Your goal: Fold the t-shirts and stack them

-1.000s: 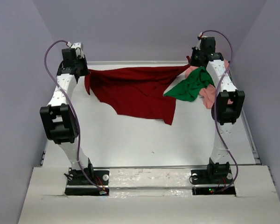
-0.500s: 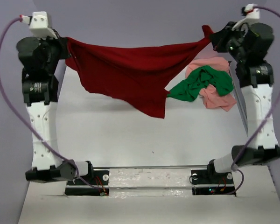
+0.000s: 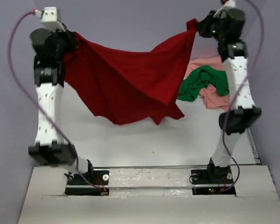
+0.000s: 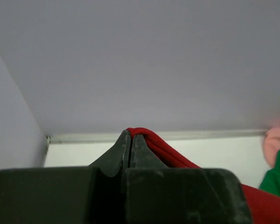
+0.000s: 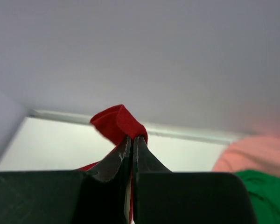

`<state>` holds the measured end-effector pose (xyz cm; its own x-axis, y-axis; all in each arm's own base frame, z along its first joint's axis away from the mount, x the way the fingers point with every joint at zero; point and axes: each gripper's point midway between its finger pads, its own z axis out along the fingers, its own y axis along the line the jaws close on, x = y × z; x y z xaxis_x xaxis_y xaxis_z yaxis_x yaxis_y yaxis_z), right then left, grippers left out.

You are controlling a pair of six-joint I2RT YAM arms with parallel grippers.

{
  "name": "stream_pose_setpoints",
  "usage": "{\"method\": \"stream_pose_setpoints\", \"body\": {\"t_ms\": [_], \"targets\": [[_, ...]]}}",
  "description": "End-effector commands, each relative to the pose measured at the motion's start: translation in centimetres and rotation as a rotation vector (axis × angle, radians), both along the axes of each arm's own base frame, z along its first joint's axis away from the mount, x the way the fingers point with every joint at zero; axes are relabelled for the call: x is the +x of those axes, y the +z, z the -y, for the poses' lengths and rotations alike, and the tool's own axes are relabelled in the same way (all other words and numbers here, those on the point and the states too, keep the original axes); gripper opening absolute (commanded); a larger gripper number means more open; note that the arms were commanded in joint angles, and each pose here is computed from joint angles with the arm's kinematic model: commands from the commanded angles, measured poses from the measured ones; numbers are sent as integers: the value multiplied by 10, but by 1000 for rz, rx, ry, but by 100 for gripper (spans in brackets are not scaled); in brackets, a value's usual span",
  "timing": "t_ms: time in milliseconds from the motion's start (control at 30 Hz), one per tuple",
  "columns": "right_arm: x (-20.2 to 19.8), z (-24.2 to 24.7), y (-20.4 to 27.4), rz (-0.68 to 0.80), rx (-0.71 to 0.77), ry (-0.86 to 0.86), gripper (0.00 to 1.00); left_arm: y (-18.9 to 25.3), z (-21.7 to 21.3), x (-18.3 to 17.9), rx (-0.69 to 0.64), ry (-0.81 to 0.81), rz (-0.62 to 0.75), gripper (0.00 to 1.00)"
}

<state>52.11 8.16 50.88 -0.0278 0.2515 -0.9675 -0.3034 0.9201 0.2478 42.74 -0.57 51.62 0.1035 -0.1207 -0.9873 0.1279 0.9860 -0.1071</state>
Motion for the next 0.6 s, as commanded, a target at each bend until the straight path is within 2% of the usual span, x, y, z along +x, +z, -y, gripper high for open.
{"method": "stream_pose_setpoints", "body": {"t_ms": [0,67,200,400,433,467,500,533,567], "targets": [[95,13,-179,-388,-8,-91,0,-188,-13,119,-6,27,-413,0],[108,12,-195,-395,-47,-104,0,-232,-23,151,5,69,-503,0],[118,9,-226,-435,-76,-111,0,-281,-22,182,-20,61,-603,0],[126,8,-311,-574,-108,-95,0,-353,-11,190,-53,33,-726,0],[127,5,-323,-590,-111,-78,0,-362,-7,188,-48,25,-740,9],[127,3,-344,-621,-119,-64,0,-376,-4,183,-37,17,-762,41],[127,-1,-350,-631,-120,-36,33,-382,-1,180,-16,16,-773,59],[125,-1,-356,-640,-129,-27,55,-384,-2,178,-7,29,-777,95],[124,-1,-362,-652,-127,-30,69,-385,-1,176,4,35,-774,99]]}}
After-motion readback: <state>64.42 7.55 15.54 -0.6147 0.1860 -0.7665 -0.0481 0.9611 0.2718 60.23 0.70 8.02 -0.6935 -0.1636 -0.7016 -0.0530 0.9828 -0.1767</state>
